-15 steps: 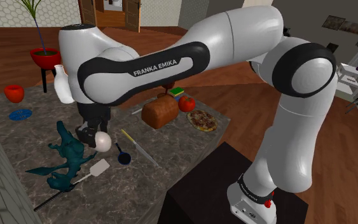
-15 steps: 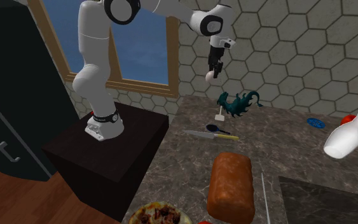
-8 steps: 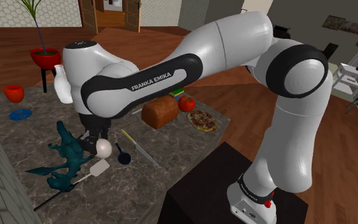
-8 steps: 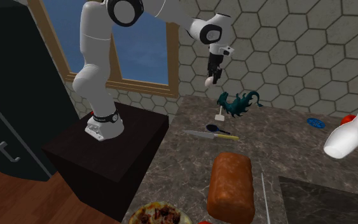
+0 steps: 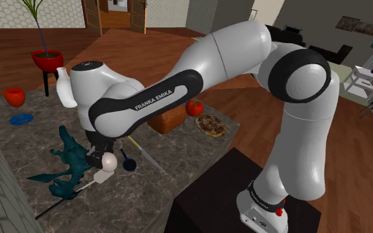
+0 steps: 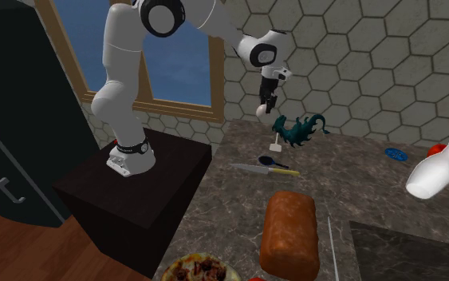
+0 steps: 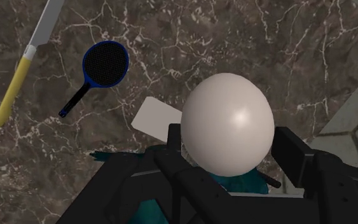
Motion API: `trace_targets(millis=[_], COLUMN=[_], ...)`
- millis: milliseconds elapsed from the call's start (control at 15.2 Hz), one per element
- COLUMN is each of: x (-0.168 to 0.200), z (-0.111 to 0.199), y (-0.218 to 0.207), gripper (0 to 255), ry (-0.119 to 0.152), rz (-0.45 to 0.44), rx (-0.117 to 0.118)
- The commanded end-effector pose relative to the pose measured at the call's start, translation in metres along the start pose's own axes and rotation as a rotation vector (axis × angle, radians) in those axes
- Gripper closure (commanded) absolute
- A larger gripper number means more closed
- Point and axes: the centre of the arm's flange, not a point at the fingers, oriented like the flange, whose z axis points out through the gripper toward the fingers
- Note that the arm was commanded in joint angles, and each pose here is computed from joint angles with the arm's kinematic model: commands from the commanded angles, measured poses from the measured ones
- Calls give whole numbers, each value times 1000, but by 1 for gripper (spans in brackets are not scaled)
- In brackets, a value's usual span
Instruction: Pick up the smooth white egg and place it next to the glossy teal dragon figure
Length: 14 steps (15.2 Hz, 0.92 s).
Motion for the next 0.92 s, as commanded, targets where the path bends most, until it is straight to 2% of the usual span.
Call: trace_targets(millis=[0,858], x=[0,2], z=[9,78], y=[0,2], gripper=[255,255], ry=[1,1], rz=[0,0], rx=[0,0])
